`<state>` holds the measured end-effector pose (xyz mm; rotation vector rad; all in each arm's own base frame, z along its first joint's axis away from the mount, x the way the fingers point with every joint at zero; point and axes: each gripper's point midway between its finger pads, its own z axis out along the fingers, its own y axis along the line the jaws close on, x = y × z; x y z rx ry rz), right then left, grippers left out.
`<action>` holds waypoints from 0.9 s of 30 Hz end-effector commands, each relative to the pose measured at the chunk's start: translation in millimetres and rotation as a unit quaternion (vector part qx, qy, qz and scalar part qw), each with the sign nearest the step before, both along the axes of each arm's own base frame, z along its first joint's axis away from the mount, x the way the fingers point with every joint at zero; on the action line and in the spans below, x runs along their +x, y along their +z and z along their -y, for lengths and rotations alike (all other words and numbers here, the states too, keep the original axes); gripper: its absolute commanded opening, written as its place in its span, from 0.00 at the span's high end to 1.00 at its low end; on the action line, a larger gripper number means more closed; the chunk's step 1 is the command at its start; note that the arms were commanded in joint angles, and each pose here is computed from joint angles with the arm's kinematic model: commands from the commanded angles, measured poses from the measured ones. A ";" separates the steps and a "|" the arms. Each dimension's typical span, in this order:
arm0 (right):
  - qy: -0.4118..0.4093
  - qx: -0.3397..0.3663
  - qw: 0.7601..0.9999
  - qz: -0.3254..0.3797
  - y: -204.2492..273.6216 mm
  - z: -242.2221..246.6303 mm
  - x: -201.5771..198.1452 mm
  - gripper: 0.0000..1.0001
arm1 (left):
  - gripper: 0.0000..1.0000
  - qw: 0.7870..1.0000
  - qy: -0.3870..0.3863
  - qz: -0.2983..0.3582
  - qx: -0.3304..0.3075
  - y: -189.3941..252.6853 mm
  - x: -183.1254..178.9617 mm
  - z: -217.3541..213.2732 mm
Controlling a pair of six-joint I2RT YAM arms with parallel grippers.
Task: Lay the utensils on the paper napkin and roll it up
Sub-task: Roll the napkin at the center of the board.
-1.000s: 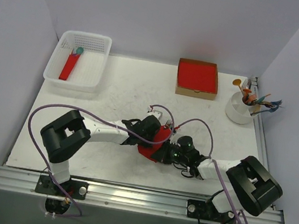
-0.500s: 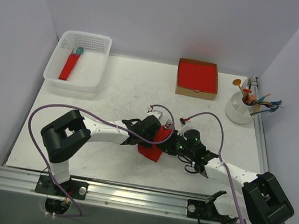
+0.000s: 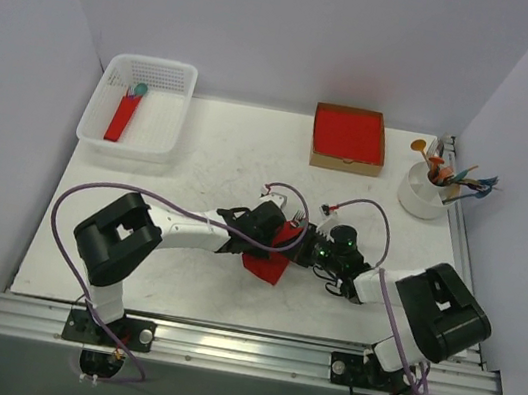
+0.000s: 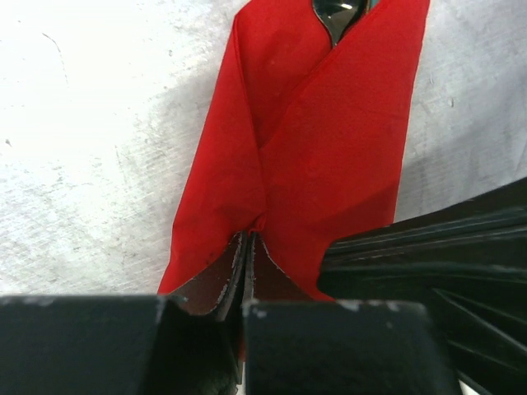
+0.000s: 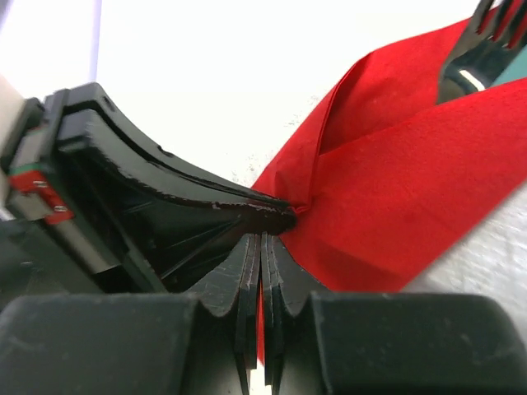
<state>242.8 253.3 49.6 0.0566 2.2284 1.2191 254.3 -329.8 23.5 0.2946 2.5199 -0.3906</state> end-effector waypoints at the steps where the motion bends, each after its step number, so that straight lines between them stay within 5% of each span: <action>1: 0.017 0.051 0.998 0.029 16.6 -12.9 4.4 1.00 | 0.98 1.000 0.019 0.004 0.013 1.6 11.7 -7.8; 27: -0.009 0.058 0.998 -0.010 -25.6 -1.1 -1.2 1.00 | 0.98 1.000 0.022 0.020 -0.001 32.9 16.4 -8.1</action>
